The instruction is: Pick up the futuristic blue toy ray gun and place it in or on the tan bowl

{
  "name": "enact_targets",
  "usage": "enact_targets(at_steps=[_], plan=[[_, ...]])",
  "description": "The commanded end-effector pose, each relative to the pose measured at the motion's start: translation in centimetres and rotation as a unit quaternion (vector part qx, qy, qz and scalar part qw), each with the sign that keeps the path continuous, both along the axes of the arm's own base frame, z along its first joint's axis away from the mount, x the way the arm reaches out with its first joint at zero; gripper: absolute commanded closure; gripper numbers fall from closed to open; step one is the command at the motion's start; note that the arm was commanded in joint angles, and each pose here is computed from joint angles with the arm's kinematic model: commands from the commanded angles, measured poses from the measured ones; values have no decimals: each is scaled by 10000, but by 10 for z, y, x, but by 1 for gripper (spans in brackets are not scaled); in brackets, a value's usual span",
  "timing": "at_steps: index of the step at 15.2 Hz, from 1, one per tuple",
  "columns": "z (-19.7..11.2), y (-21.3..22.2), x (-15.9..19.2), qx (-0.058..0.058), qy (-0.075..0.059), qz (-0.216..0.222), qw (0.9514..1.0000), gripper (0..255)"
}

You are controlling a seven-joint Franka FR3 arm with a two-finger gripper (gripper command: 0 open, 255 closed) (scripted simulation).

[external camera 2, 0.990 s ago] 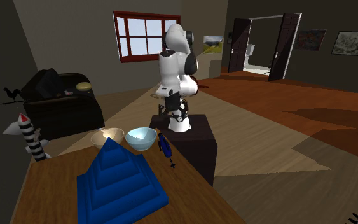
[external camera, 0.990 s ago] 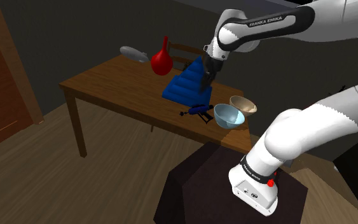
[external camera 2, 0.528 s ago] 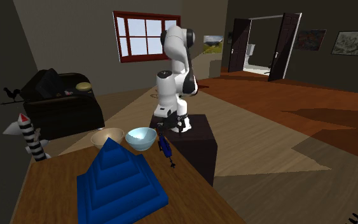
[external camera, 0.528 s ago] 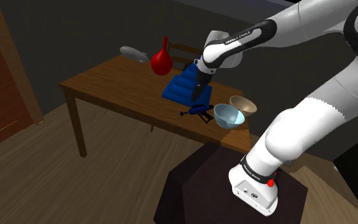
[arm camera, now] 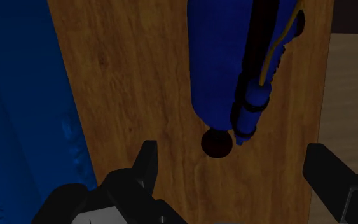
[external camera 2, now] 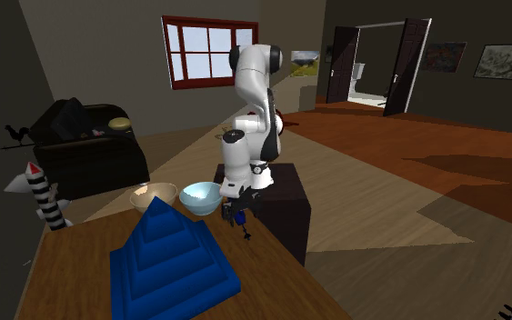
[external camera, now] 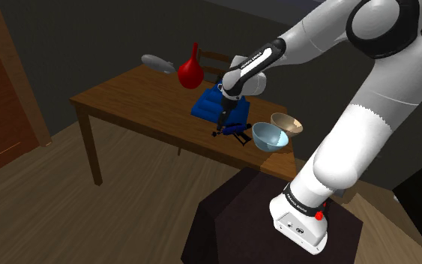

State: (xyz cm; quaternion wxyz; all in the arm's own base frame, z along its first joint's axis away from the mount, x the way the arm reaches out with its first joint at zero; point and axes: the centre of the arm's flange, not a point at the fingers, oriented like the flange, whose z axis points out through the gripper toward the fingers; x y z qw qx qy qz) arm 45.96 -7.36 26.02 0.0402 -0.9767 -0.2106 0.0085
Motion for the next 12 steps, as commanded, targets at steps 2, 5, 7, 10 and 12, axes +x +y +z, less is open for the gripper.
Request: enact_targets(at_steps=[2, 5, 7, 10, 12], plan=[[-19, 0, 0, -4, -6, 15, 10000, 0], [-35, 1, 0, -4, -6, 15, 10000, 0], [-38, 1, 0, -4, -6, 15, 10000, 0], [-38, 1, 0, -4, -6, 15, 10000, 0], [-38, 1, 0, -4, -6, 15, 10000, 0]])
